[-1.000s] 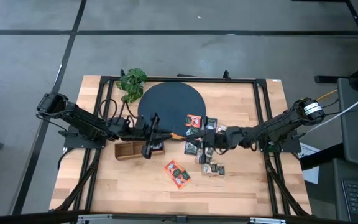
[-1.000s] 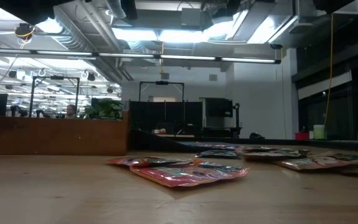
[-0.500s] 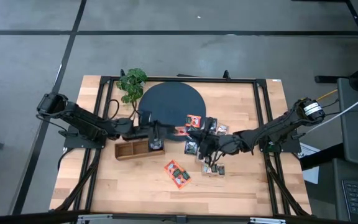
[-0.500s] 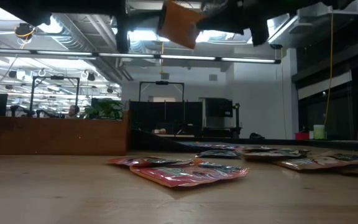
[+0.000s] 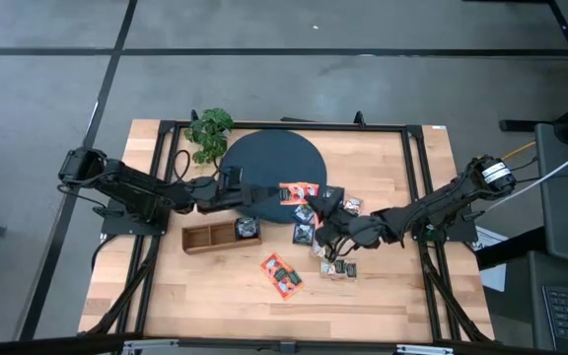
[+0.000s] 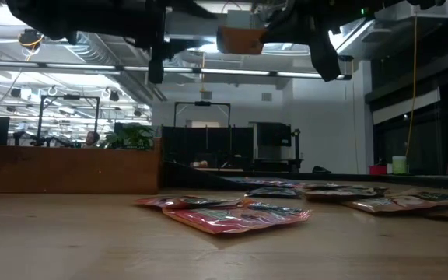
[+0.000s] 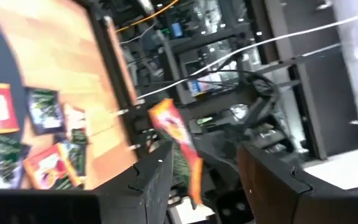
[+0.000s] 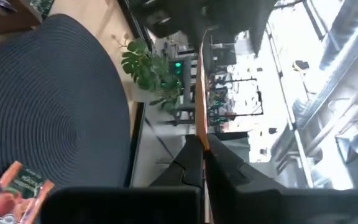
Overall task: Pick & Place Tea
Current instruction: Put the orange tea bag into the middle section of the wooden organizer
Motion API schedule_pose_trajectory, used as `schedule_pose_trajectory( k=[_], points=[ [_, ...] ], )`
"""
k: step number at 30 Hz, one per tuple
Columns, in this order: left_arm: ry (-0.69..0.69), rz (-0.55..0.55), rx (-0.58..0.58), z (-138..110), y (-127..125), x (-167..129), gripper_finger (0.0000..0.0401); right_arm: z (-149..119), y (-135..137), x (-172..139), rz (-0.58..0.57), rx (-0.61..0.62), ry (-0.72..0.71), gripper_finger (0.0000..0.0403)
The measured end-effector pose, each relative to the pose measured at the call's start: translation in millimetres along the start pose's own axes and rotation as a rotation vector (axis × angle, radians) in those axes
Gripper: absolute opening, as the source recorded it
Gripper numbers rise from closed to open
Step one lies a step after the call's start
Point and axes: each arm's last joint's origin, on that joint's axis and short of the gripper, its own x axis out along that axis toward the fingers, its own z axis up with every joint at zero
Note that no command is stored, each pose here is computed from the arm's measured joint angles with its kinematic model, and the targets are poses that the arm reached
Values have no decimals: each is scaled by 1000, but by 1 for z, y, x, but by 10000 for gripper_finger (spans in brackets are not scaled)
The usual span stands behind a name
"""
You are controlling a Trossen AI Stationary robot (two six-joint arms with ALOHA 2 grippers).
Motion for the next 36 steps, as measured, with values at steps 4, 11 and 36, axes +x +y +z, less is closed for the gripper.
schedule_pose_trajectory(
  k=[4,11,36],
  points=[
    [14,46,-32,2,6,1,173,1,-5,0,-31,-26,-5,6],
    [19,19,-41,5,4,2,173,4,-7,1,-26,-10,-105,6],
    [90,-28,68,0,0,1,3,-4,-7,14,10,95,-148,41]
  ],
)
